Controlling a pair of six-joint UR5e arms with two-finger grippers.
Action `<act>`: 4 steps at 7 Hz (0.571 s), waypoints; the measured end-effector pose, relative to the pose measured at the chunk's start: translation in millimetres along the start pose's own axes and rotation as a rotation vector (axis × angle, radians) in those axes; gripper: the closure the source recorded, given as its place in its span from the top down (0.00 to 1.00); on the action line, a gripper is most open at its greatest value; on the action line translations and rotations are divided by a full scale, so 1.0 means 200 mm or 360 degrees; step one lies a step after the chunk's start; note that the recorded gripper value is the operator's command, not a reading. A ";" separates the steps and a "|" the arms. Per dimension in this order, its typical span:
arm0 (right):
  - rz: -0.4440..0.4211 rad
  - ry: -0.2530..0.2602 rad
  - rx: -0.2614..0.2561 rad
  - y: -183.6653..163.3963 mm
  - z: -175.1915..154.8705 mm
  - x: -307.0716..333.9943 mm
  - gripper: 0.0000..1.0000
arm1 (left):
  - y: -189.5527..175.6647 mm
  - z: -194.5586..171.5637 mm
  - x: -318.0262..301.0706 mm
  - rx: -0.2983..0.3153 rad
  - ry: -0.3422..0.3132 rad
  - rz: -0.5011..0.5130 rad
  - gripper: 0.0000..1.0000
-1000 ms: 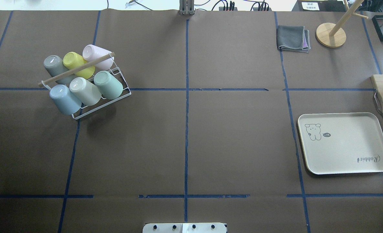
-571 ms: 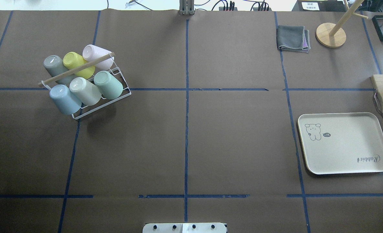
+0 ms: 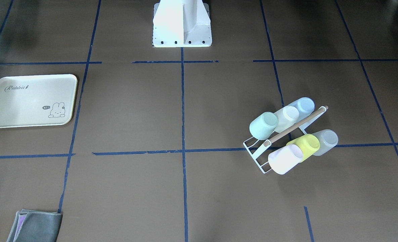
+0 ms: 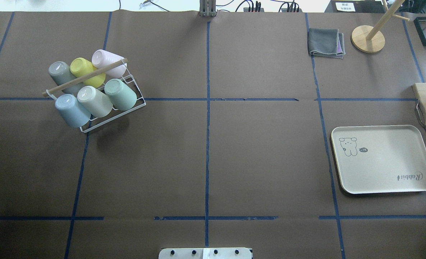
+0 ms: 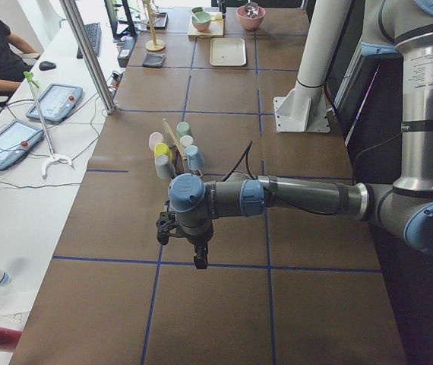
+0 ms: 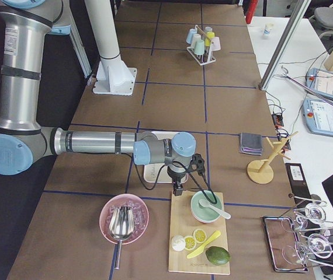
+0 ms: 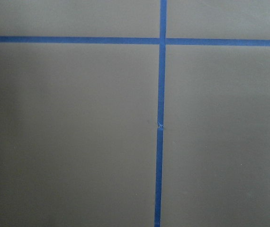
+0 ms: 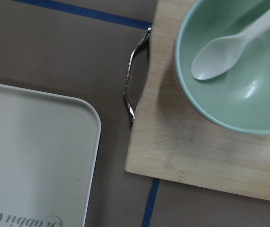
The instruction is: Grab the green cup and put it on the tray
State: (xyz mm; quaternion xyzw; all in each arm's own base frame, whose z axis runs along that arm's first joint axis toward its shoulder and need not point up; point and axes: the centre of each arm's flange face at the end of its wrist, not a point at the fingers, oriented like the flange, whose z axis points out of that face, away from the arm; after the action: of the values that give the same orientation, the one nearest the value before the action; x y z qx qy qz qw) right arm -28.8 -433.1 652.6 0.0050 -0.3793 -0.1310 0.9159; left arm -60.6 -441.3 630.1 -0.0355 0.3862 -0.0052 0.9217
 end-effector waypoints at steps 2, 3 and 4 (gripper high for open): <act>0.0009 -0.0068 -0.0034 0.00 0.07 -0.05 0.99 | 0.00 -0.02 0.02 0.0012 0.0002 0.0005 1.00; 0.0015 -0.0077 -0.0043 0.00 0.09 -0.06 0.99 | 0.00 -0.02 0.03 0.0013 0.0015 0.0004 1.00; 0.0039 -0.0081 -0.0048 0.00 0.10 -0.06 0.98 | 0.00 -0.02 0.04 0.0012 0.0042 0.0002 1.00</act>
State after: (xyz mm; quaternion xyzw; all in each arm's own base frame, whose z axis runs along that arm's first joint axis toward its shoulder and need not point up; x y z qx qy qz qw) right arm -51.4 -428.3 659.2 -0.0167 -0.4006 -0.1256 0.9075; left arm -58.6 -442.2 622.0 -0.0317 0.3984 -0.0065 0.9166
